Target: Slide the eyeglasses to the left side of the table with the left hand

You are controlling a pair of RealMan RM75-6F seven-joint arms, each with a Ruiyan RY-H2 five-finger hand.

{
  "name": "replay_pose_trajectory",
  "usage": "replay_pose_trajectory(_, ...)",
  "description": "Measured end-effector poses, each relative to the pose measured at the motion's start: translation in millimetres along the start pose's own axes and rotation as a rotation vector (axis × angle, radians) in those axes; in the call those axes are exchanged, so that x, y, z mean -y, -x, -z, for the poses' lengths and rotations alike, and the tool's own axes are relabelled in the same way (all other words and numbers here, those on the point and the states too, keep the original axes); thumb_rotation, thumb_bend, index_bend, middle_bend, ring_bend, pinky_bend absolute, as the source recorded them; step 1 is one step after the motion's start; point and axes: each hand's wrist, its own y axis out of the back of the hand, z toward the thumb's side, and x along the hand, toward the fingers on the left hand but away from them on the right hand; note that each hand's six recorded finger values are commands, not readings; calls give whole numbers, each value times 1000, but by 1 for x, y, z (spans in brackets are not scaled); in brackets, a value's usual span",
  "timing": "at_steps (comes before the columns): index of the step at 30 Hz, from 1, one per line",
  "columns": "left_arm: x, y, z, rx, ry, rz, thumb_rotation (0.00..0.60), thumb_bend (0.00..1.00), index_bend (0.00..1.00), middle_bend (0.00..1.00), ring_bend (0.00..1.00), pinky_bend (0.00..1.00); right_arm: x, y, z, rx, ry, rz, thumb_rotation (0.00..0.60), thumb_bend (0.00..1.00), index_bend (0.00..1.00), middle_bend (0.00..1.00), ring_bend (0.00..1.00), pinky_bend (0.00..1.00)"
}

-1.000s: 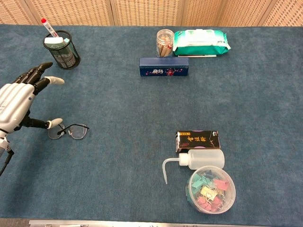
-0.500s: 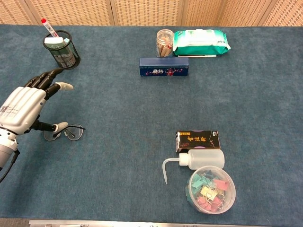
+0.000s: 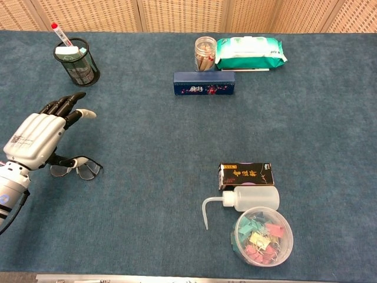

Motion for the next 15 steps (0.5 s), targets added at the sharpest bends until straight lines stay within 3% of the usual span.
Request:
replay_pose_trajectory(9, 5, 0, 5, -14, 1, 7, 600, 119, 223, 0, 14, 97, -1, 0, 0, 0, 1, 2, 600, 0, 357, 366, 267, 447)
replay_pose_trajectory(15, -10, 6, 7, -15, 23, -42, 600, 119, 223, 0, 14, 97, -1, 0, 0, 0, 1, 3, 600, 0, 357, 366, 267, 447)
